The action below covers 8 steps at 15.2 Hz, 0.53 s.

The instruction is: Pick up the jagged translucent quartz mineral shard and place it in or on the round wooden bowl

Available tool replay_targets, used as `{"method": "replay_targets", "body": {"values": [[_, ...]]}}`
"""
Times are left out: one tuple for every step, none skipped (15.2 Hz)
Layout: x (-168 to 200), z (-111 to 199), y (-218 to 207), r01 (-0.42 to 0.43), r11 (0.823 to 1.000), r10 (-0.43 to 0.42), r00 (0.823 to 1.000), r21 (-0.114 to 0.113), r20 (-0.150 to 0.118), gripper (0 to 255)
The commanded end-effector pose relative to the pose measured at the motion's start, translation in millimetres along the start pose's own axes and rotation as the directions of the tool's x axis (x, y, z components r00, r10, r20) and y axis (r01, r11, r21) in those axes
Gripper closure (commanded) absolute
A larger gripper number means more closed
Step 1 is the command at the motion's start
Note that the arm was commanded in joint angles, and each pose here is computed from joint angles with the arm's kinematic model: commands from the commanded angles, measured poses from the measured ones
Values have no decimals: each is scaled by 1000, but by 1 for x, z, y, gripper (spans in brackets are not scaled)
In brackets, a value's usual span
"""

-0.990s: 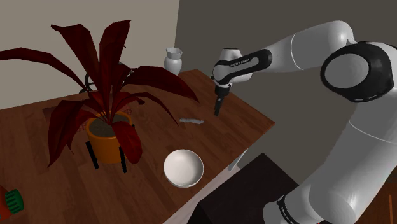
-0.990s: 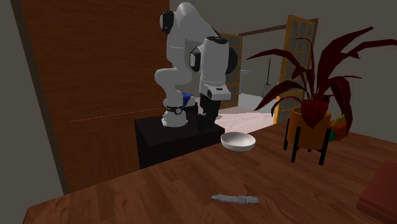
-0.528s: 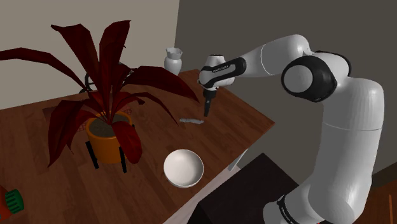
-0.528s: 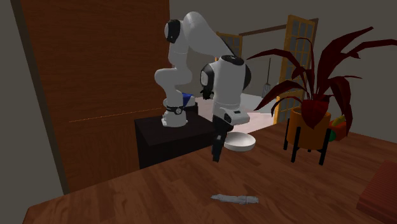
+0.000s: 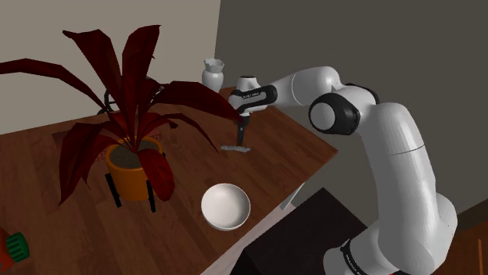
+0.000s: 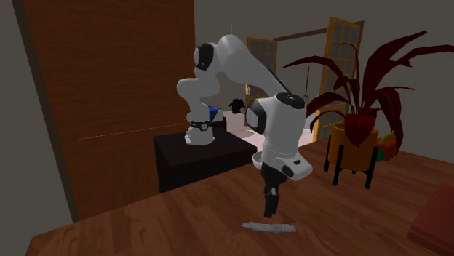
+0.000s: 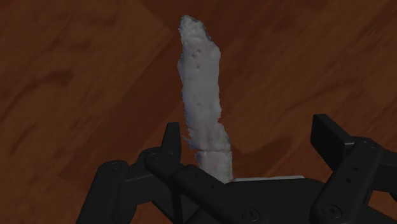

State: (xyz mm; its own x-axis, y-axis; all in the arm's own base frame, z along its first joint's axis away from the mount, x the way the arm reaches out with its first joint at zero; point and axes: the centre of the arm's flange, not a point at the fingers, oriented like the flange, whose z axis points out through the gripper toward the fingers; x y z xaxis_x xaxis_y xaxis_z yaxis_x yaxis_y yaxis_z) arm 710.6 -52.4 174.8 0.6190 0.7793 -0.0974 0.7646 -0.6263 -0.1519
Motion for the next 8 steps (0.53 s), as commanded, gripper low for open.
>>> {"method": "replay_targets", "body": {"values": [[6, 11, 3, 13, 1000, -13, 1000, 1, -1, 0], [6, 16, 3, 13, 1000, -13, 1000, 1, -1, 0], [6, 21, 3, 13, 1000, -13, 1000, 1, -1, 0], [6, 27, 2, 13, 1000, -13, 1000, 1, -1, 0], [6, 32, 2, 13, 1000, -13, 1000, 1, -1, 0], [6, 37, 2, 13, 1000, -13, 1000, 1, -1, 0], [6, 45, 3, 13, 1000, -13, 1000, 1, -1, 0], [6, 45, 2, 13, 1000, -13, 1000, 1, -1, 0]]}}
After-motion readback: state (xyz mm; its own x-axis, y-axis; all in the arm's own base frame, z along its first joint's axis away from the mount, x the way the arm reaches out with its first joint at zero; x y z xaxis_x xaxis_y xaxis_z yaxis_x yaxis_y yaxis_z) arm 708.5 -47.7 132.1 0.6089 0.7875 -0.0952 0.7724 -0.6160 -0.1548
